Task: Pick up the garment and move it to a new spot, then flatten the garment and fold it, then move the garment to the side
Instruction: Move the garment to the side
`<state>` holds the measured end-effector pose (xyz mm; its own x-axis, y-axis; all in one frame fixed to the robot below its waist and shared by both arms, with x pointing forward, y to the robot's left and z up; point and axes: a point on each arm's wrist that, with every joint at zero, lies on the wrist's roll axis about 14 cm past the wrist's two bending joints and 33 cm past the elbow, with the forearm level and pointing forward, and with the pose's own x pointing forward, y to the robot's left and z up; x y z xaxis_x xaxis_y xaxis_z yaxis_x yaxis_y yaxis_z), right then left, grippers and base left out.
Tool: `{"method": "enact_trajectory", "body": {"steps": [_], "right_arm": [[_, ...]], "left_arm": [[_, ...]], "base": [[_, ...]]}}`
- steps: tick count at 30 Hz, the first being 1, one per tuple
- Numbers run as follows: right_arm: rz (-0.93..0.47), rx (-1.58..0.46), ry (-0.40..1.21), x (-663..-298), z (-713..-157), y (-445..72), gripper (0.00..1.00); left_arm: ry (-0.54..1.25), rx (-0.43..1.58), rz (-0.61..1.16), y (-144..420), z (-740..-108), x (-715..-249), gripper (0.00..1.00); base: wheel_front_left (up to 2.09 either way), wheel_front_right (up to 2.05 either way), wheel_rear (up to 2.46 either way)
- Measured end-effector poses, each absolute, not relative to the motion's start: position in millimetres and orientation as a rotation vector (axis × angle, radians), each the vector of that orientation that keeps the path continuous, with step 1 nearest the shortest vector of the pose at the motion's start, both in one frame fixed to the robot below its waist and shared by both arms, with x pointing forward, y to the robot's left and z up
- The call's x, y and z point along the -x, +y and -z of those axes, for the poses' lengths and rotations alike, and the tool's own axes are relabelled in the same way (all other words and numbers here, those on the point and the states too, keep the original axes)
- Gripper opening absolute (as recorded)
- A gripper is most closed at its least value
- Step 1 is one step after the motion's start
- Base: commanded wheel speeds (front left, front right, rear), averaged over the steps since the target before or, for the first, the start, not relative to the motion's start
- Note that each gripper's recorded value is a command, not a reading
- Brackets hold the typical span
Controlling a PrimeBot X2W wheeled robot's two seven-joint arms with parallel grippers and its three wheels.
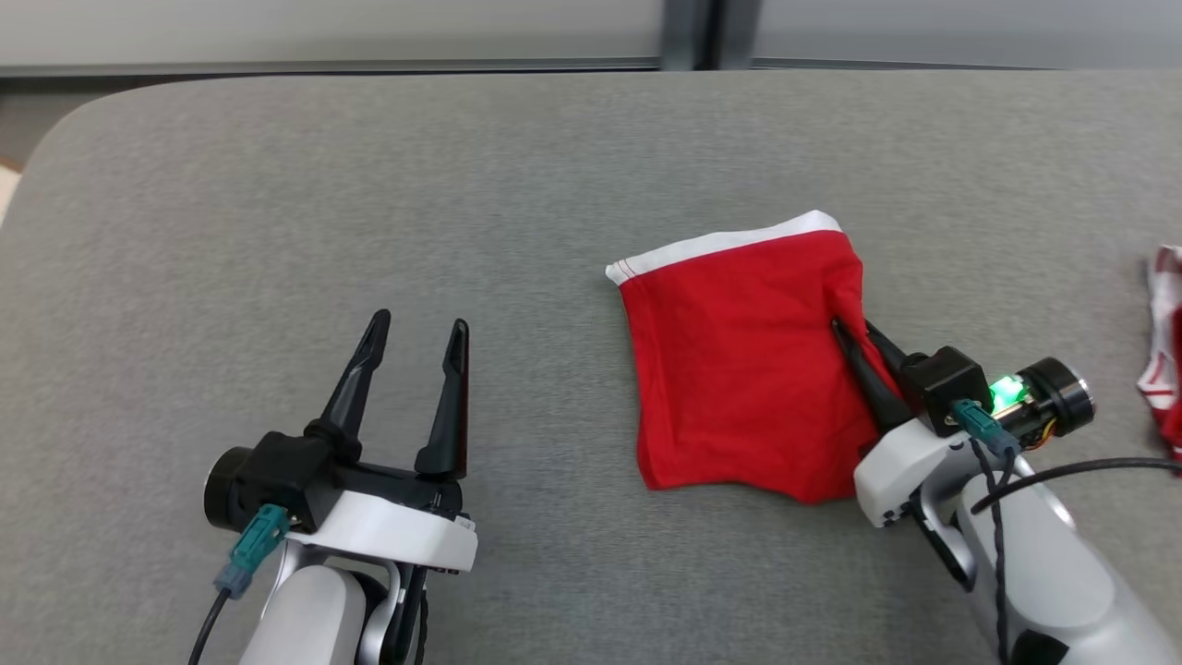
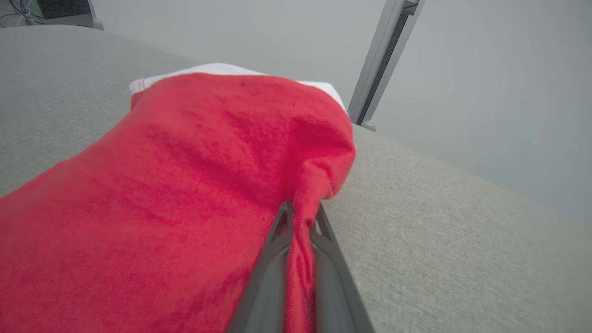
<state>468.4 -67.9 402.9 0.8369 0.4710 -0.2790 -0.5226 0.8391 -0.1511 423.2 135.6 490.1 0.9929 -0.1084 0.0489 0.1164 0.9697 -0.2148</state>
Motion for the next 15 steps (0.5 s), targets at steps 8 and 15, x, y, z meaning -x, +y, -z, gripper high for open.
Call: {"method": "enact_trajectory", "body": {"steps": [8, 15], "right_arm": [[-0.513, 0.52, 0.161, -463.1, -431.0, -144.4, 0.0], [-0.43, 0.723, 0.177, -454.5, -457.8, -232.9, 0.0]], "left_arm": [[-0.046, 0.235, 0.287, 79.1, -492.3, -438.5, 1.0], [-0.051, 0.255, 0.44, 27.3, -489.6, -456.7, 1.0]], "base": [[0.0, 0.0, 0.0], [0.0, 0.0, 0.0]]}}
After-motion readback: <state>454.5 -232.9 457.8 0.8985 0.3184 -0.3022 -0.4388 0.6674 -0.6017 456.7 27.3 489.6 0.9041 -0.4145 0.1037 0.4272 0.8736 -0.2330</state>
